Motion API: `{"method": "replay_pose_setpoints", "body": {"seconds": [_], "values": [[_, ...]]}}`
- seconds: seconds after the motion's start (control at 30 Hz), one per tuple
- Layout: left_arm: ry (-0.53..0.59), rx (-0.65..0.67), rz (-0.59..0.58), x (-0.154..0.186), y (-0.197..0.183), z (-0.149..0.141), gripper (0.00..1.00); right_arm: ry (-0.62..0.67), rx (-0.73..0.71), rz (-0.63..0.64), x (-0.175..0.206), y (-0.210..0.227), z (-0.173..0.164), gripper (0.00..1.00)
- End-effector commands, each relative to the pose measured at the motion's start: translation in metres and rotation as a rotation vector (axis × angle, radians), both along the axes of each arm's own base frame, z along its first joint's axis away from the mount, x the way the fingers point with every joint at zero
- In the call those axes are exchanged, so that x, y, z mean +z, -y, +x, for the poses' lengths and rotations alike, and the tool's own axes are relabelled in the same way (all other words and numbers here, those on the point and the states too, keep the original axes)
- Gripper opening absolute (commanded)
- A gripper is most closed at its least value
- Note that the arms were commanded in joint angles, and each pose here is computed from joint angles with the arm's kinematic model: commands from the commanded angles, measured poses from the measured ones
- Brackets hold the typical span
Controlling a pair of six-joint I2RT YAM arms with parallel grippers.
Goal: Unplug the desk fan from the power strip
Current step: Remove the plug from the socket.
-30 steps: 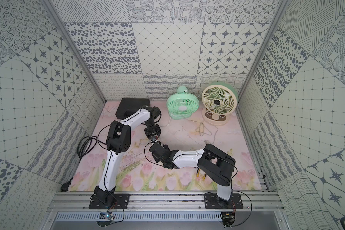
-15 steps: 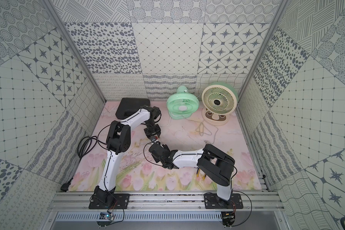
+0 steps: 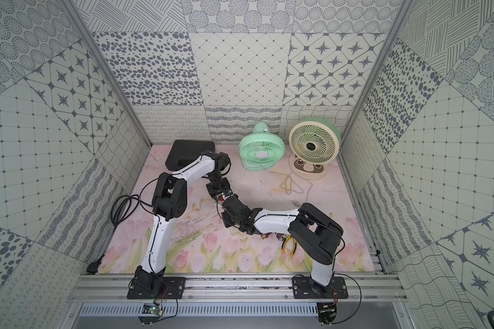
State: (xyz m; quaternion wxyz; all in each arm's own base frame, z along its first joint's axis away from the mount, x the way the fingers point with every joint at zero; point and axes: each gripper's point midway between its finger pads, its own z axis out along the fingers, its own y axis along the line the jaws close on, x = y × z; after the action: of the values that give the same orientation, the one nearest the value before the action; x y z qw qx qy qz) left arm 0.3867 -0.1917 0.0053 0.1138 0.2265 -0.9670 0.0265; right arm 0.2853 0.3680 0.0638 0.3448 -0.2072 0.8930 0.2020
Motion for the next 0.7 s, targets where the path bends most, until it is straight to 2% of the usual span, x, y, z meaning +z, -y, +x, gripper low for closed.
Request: {"method": "replay_pose_setpoints", "body": {"seconds": [0.0,0.47,0.67], "values": [[-0.131,-0.056,0.306,-0.0357,-0.0563,-0.0328,0.00,-0.030,-0.066,0.043,0.0015,0.0132,0.0092,0.00],[-0.127,-0.059,0.308,-0.0326,-0.0562,-0.0313,0.00,-0.015,-0.049,0.022,0.0028,0.0137,0.0092,0.00],[-0.127,-0.057,0.306,-0.0329,-0.0559,-0.0311,0.00,0.036,-0.025,-0.041,0.0040,0.0082,0.0050,0.00]]}}
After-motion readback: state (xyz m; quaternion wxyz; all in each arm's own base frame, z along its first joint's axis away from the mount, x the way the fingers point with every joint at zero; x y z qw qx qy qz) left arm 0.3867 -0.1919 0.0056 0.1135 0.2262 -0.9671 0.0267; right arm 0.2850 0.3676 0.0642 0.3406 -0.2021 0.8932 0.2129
